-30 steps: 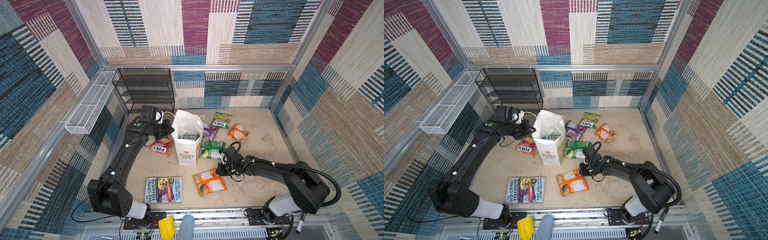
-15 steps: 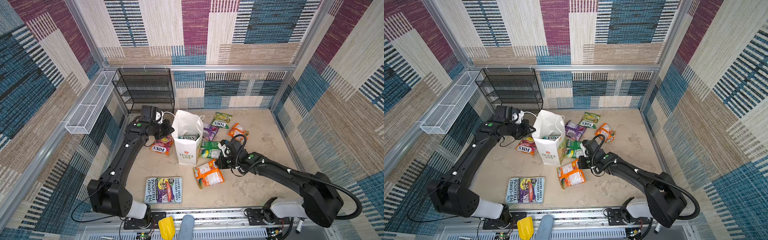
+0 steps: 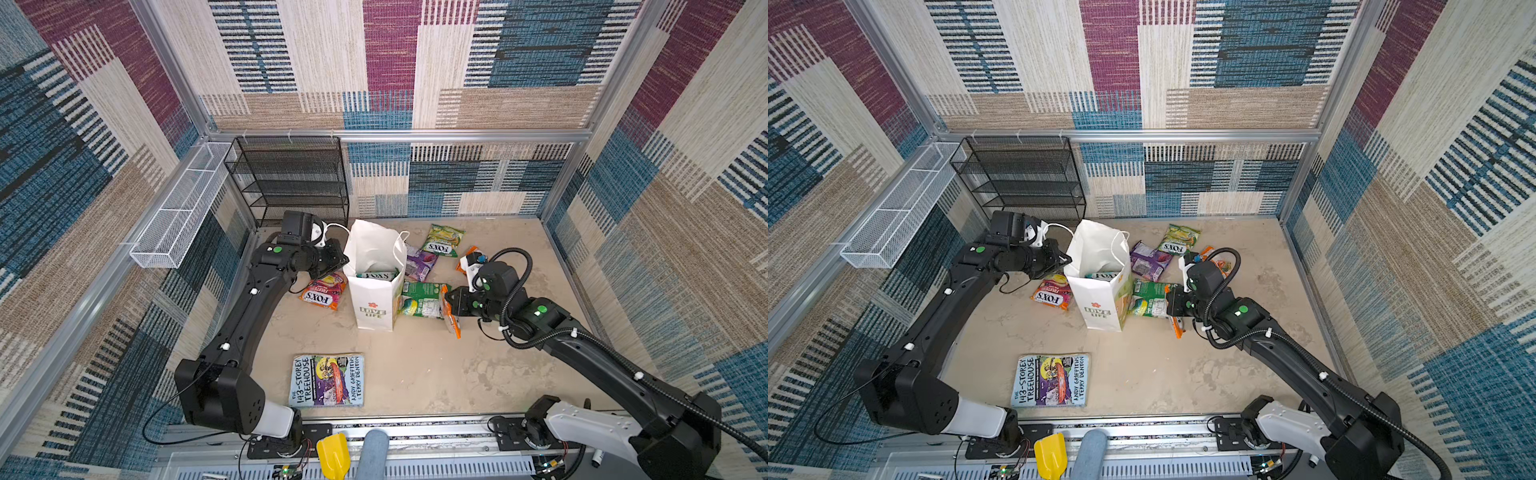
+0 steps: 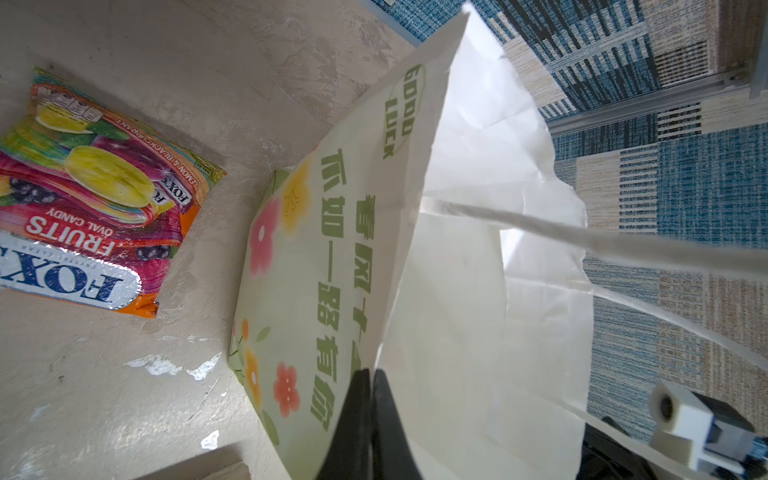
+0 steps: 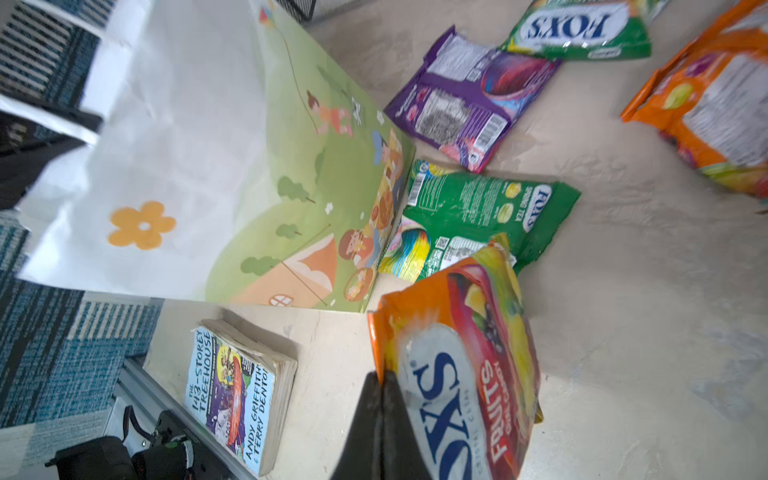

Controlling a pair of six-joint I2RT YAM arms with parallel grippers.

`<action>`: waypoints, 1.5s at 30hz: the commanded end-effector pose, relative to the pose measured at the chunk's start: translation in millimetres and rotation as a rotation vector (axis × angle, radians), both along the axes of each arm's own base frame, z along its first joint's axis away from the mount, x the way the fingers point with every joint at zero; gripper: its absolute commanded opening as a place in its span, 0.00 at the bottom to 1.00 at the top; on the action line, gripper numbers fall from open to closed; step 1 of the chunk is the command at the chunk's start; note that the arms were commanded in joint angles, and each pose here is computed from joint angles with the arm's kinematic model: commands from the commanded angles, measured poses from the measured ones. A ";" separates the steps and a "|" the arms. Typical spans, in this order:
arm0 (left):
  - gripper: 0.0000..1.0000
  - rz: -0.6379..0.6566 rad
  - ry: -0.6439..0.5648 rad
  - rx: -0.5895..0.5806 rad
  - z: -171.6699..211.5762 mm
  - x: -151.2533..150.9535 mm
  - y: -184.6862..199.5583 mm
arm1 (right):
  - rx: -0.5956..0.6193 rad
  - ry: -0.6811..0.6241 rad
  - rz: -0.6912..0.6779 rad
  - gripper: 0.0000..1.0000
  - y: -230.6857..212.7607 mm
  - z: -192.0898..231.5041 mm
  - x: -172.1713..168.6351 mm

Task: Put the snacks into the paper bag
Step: 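Lift the orange Fox's packet with the right gripper and carry it over the bag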

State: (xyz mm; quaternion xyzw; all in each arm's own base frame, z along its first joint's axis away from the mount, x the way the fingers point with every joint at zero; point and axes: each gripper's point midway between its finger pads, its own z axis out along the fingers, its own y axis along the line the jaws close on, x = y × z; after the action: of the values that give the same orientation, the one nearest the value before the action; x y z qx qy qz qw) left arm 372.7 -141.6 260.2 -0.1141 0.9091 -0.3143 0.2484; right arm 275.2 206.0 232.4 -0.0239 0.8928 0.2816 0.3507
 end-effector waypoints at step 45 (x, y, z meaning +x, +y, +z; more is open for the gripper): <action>0.00 -0.008 0.001 -0.025 1.9 1.2 -4.1 | 0.378 -0.410 0.227 0.00 140.6 294.2 87.2</action>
State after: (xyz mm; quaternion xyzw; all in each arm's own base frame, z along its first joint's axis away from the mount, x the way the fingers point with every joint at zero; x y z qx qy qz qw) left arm 373.0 -142.2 260.2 -0.1143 0.9087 -0.3162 0.2476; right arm 364.1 333.6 527.8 -0.1051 0.7332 0.4520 0.4970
